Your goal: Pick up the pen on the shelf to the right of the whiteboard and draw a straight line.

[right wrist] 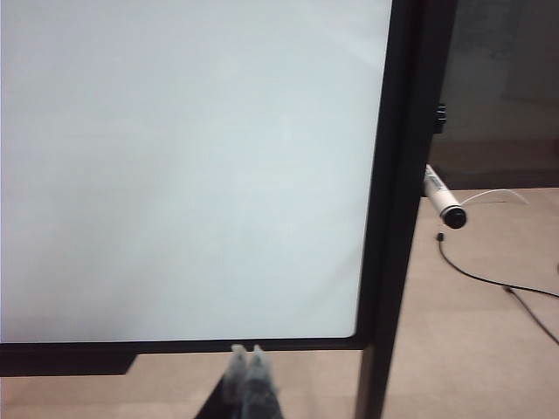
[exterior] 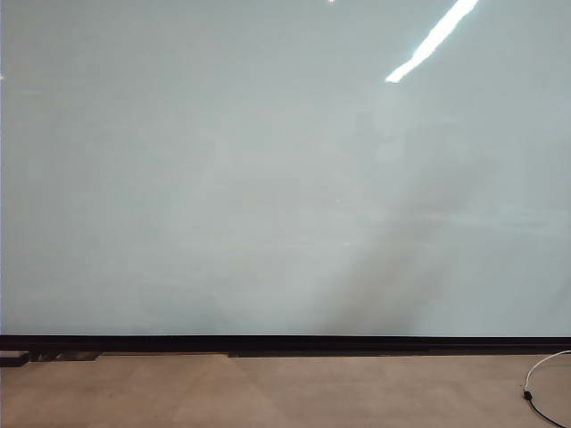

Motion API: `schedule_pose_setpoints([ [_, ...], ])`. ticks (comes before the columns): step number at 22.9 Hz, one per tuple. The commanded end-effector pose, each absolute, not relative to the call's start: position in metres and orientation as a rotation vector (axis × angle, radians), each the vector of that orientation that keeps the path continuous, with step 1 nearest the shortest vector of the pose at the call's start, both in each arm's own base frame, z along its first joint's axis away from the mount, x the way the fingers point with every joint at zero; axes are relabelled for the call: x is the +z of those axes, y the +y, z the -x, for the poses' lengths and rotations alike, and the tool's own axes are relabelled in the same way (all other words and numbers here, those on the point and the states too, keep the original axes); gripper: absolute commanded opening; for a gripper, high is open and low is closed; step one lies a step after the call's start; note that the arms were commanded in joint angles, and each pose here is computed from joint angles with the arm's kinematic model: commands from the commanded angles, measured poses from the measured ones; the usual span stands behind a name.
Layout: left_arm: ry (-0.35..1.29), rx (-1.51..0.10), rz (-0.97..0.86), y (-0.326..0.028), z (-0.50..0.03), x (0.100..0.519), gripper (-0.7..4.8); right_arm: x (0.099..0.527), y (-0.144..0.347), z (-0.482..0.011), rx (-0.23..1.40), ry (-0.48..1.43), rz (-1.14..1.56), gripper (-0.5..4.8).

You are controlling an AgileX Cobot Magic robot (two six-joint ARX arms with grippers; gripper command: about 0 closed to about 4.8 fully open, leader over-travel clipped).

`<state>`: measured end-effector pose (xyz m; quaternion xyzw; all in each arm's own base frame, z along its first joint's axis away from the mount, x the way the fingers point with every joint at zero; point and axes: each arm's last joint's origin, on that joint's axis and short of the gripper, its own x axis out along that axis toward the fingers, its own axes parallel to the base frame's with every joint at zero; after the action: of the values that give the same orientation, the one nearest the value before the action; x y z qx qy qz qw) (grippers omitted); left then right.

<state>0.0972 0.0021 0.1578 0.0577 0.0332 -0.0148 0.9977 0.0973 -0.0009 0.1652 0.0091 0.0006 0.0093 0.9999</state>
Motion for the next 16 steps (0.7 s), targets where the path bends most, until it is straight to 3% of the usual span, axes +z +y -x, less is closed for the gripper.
schedule_pose_setpoints([
  [1,0.058,-0.029,-0.117,0.002,-0.097,0.16,-0.05,0.166,0.0,-0.097,0.044,-0.013,-0.027,-0.05],
  [11,0.058,-0.03,-0.117,0.002,-0.097,0.16,-0.05,0.234,-0.012,-0.089,-0.119,-0.136,-0.033,-0.01],
  [16,0.058,-0.03,-0.117,0.002,-0.097,0.16,-0.05,0.243,-0.04,-0.108,-0.069,-0.129,-0.014,0.23],
])
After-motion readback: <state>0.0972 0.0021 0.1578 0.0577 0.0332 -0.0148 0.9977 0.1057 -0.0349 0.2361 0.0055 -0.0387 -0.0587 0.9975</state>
